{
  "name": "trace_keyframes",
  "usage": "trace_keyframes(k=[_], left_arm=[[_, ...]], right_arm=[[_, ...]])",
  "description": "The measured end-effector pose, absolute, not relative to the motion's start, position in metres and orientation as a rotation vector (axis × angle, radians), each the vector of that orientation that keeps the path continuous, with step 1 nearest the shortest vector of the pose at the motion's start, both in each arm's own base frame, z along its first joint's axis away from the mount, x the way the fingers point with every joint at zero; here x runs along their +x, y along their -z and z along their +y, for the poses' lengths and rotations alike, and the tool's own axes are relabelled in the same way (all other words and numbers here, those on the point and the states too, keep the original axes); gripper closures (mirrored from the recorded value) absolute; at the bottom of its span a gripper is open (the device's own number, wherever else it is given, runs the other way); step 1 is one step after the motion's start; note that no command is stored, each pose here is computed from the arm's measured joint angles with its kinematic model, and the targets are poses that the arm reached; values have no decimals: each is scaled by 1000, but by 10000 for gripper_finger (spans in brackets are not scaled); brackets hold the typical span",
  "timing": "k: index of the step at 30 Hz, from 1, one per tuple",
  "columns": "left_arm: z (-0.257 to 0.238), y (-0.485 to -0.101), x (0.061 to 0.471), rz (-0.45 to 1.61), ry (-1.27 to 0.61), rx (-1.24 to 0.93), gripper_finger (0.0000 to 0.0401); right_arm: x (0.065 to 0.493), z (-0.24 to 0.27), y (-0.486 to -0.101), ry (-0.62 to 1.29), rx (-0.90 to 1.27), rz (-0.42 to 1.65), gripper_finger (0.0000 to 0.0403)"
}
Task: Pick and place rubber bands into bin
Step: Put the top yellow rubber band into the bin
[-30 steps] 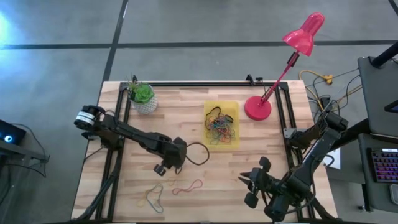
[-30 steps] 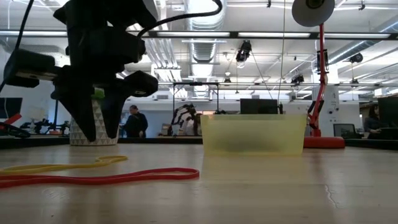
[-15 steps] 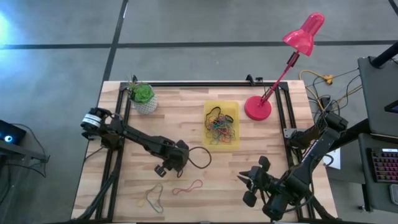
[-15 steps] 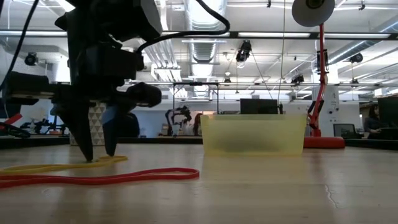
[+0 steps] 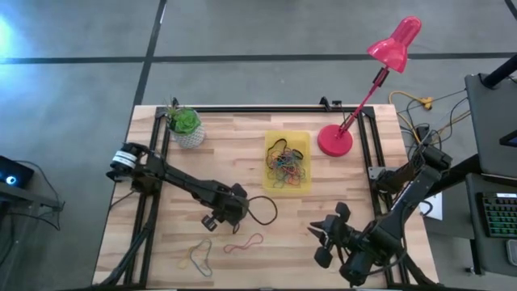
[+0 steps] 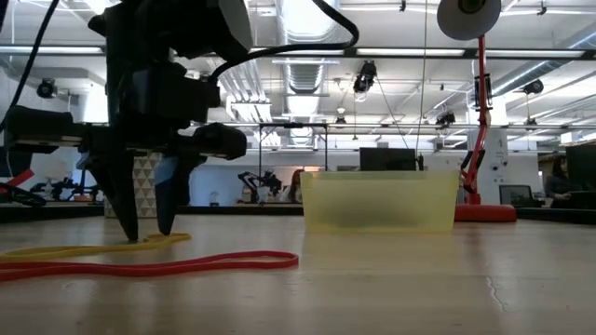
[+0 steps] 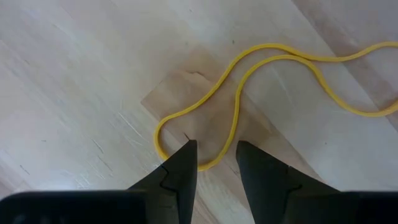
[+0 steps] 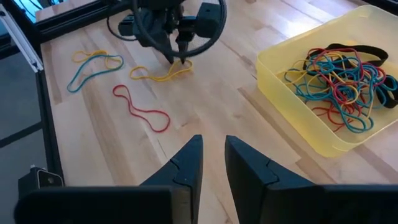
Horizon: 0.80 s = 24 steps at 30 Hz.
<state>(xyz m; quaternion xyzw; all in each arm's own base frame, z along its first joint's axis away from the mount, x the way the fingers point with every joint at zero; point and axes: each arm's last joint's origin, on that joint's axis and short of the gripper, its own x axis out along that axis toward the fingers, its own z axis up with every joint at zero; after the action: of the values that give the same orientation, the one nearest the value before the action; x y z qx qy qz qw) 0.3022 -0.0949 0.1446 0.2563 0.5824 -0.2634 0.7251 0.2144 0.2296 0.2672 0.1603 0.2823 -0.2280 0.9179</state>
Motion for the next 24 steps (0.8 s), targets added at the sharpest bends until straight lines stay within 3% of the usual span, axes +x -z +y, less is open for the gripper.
trace_keyframes(k=[14, 24], left_arm=[[-92, -120, 316, 1393, 736, 369, 297], [-90, -119, 320, 1396, 667, 366, 297]], right_arm=[[218, 228, -267, 474, 353, 572, 344], [218, 229, -268, 467, 362, 570, 344]])
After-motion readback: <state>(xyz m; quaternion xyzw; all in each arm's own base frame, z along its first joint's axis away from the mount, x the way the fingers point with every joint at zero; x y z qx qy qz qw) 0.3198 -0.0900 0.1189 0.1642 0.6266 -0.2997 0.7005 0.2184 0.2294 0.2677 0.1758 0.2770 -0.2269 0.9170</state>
